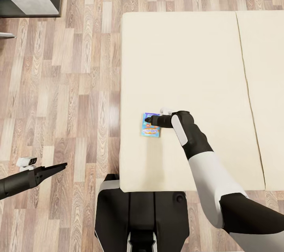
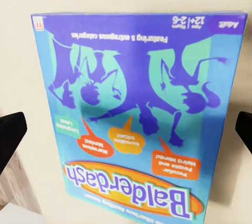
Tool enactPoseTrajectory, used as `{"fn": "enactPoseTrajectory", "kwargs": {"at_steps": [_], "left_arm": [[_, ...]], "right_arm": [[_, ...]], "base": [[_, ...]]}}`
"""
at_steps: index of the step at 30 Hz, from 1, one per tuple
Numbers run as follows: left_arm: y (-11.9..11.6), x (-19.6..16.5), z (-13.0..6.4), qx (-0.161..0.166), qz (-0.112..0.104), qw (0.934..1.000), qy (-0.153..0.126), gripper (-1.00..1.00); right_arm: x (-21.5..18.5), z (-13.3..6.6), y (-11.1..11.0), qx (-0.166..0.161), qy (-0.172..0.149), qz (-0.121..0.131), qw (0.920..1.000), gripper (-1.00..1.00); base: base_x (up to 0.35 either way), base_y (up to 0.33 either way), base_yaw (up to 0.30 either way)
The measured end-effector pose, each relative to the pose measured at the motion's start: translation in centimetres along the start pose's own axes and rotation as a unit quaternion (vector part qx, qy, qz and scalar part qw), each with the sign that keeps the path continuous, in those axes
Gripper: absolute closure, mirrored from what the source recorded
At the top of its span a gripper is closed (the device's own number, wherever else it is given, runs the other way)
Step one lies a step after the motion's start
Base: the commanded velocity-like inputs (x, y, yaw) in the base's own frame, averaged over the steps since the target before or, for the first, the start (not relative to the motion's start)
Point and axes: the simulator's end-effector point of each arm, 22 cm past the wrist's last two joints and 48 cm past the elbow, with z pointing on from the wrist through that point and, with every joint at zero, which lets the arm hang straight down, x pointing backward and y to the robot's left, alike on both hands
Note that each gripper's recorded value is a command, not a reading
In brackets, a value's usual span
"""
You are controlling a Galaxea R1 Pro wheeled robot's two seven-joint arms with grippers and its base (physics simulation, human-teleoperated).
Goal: Put all the toys in the child's room - the three board games (two on the bed and one on the table), the two jigsaw puzzles on the table, and the tennis ball on the table - inside the toy box on the table in the child's room.
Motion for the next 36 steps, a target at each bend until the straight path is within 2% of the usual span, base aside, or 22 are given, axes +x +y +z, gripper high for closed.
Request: {"fn": "enactPoseTrajectory", "kwargs": {"at_steps": [27, 36], "left_arm": [[0.05, -0.12, -0.21, -0.002, 0.002, 1.0000, 0.001, -1.00], [-0.39, -0.41, -0.20, 0.008, 0.002, 1.0000, -0.005, -1.00]], "right_arm": [[-0.09, 0.00, -0.01, 0.000, -0.002, -0.001, 1.0000, -1.00], [-0.01, 0.05, 0.20, 0.000, -0.001, -0.005, 1.0000, -1.00]], "base": [[-0.009, 0.021, 0.000], [0.000, 0.000, 0.000]]}}
